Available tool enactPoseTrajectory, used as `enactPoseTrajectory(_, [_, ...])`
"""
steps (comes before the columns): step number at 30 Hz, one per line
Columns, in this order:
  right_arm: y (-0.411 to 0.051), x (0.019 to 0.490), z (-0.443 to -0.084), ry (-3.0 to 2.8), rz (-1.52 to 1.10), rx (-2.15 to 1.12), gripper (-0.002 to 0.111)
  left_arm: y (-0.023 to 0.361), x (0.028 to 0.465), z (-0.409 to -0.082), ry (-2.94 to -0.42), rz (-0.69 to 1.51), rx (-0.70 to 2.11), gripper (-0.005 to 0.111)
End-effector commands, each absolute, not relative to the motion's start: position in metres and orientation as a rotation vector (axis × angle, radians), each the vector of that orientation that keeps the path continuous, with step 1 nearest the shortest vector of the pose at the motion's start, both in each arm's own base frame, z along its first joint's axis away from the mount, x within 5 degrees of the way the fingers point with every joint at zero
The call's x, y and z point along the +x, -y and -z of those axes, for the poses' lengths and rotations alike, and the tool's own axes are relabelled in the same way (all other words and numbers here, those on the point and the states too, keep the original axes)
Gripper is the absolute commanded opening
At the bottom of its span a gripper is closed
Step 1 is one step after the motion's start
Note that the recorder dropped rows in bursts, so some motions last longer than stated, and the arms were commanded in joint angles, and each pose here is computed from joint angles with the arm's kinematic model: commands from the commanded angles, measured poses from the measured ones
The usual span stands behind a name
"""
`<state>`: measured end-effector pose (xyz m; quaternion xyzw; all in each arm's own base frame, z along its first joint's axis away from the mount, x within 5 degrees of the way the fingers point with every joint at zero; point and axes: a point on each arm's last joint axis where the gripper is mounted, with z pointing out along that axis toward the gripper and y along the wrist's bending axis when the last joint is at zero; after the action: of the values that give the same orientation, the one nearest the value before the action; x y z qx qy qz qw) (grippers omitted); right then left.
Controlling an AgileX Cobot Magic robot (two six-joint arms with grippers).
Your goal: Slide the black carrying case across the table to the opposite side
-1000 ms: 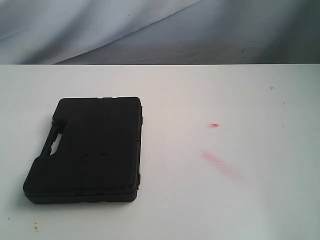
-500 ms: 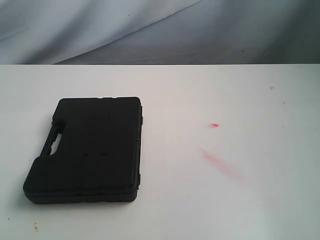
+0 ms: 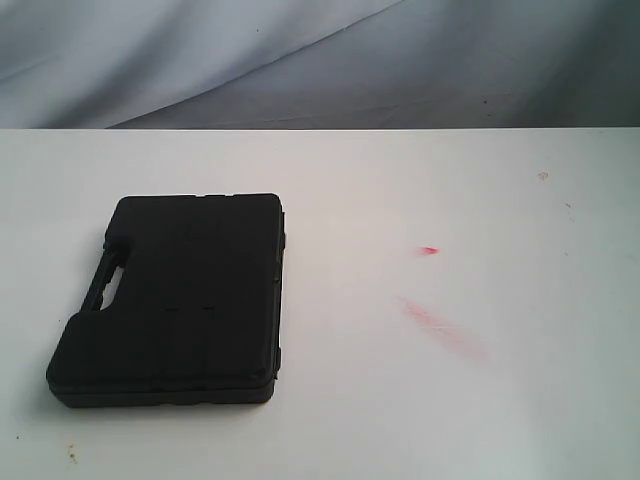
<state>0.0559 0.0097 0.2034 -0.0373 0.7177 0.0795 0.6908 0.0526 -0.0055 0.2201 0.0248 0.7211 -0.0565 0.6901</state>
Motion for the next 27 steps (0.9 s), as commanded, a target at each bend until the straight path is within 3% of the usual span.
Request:
enactPoseTrajectory(1, [-0.0094,0.0556,-0.2026,-1.601,-0.178,-0.075,0.000,0.0066,0.0555,-0.2051,-1.602,0.130,0.068,0.000])
enactPoseTrajectory(27, [-0.0094,0.0556,-0.2026,-1.601,-0.178,-0.075,0.000,0.0067,0.0560,-0.2014,-1.613,0.120,0.078,0.000])
